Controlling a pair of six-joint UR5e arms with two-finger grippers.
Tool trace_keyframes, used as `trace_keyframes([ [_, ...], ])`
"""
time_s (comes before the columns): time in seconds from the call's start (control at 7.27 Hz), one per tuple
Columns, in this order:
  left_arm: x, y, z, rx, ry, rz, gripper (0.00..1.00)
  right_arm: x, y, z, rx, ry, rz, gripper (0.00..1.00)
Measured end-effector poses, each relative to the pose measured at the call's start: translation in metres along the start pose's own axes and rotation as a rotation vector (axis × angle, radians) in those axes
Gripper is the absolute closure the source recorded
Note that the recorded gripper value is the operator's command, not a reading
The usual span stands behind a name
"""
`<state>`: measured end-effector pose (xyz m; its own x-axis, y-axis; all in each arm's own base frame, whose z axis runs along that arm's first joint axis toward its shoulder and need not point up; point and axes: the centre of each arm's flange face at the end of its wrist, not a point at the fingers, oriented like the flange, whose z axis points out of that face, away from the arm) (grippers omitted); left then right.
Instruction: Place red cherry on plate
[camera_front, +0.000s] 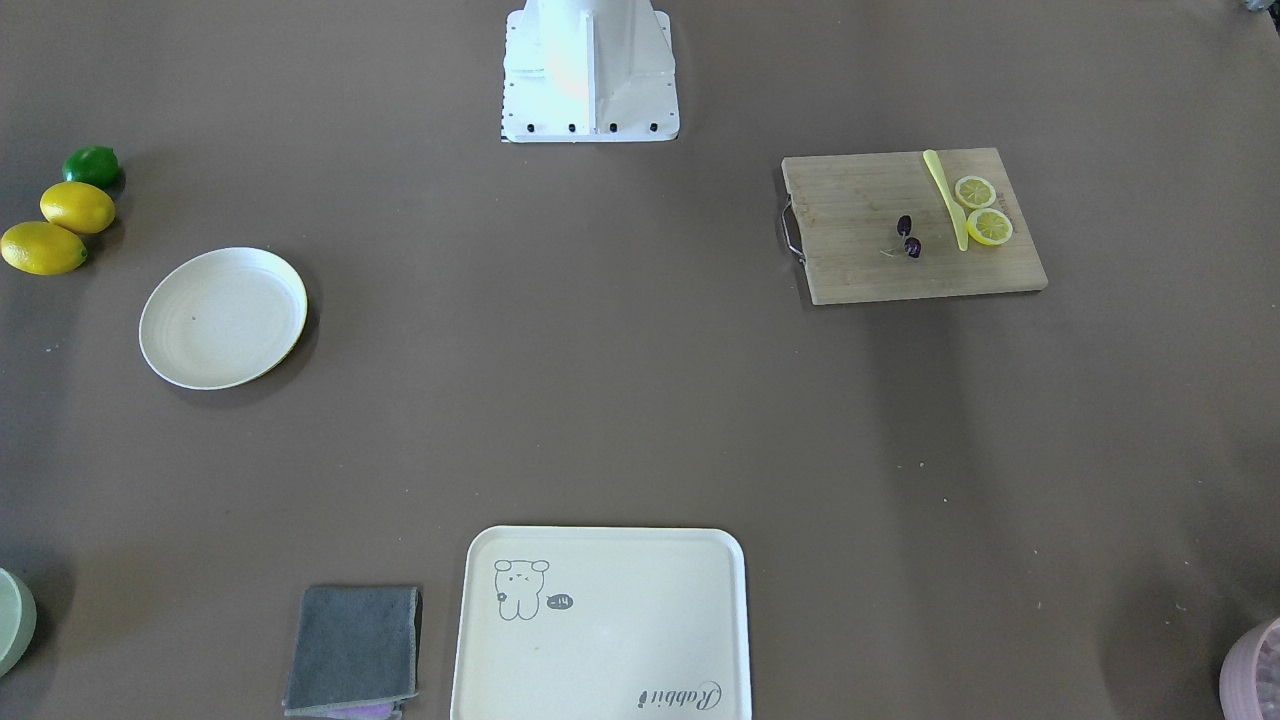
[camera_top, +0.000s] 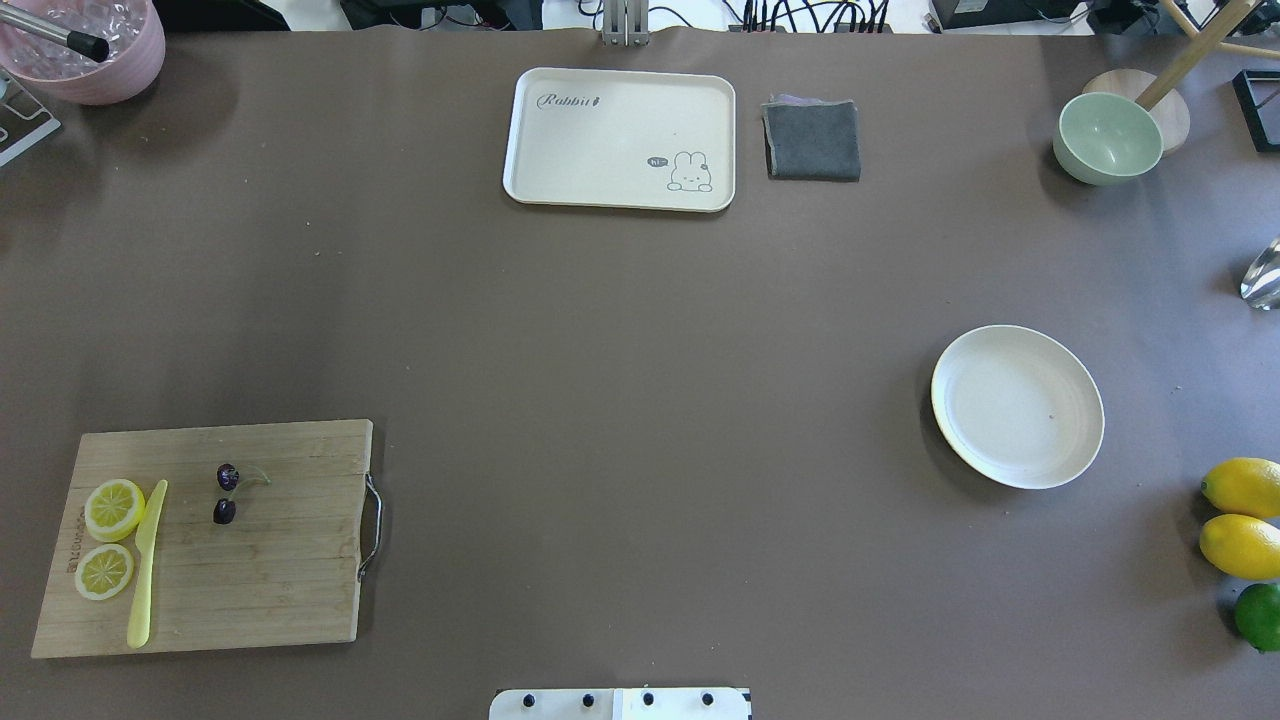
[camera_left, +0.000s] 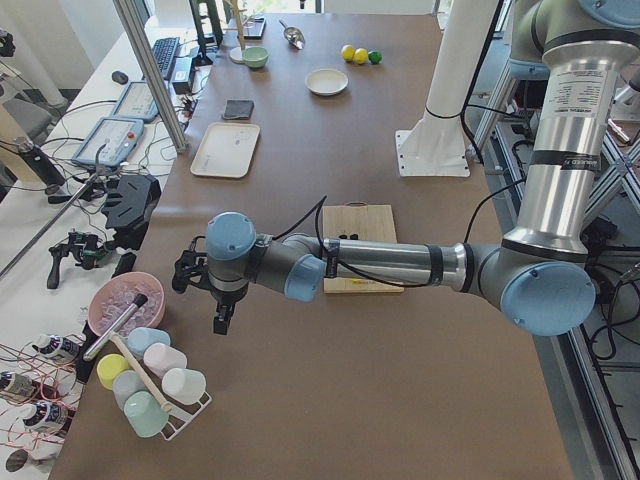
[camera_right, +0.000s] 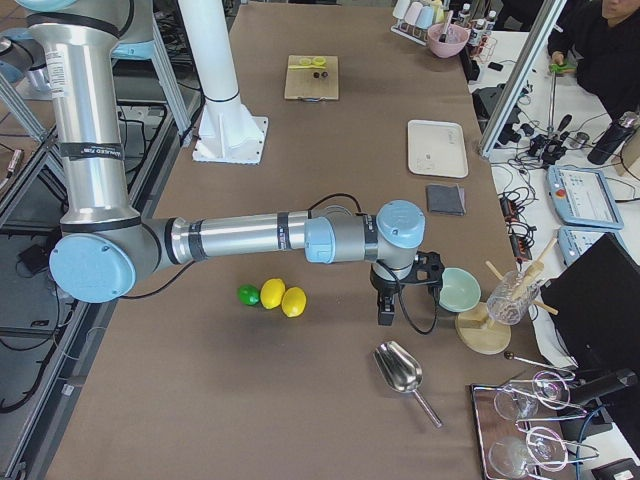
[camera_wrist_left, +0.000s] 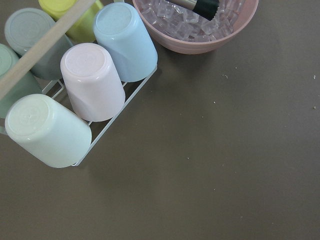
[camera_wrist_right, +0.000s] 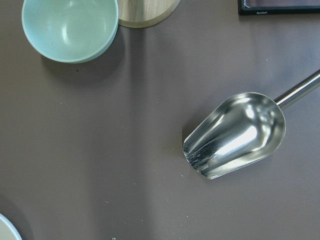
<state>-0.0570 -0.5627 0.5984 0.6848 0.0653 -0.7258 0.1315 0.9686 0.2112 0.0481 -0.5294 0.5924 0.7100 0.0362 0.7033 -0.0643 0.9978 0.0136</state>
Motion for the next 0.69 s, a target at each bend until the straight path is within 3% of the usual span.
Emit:
trace_keyframes([
  [0.69, -0.0030, 0.0037, 0.0024, -0.006, 0.000, -0.006, 0.02, -0.0006, -0.0001, -0.0007, 0.002, 0.001, -0.006, 0.00],
])
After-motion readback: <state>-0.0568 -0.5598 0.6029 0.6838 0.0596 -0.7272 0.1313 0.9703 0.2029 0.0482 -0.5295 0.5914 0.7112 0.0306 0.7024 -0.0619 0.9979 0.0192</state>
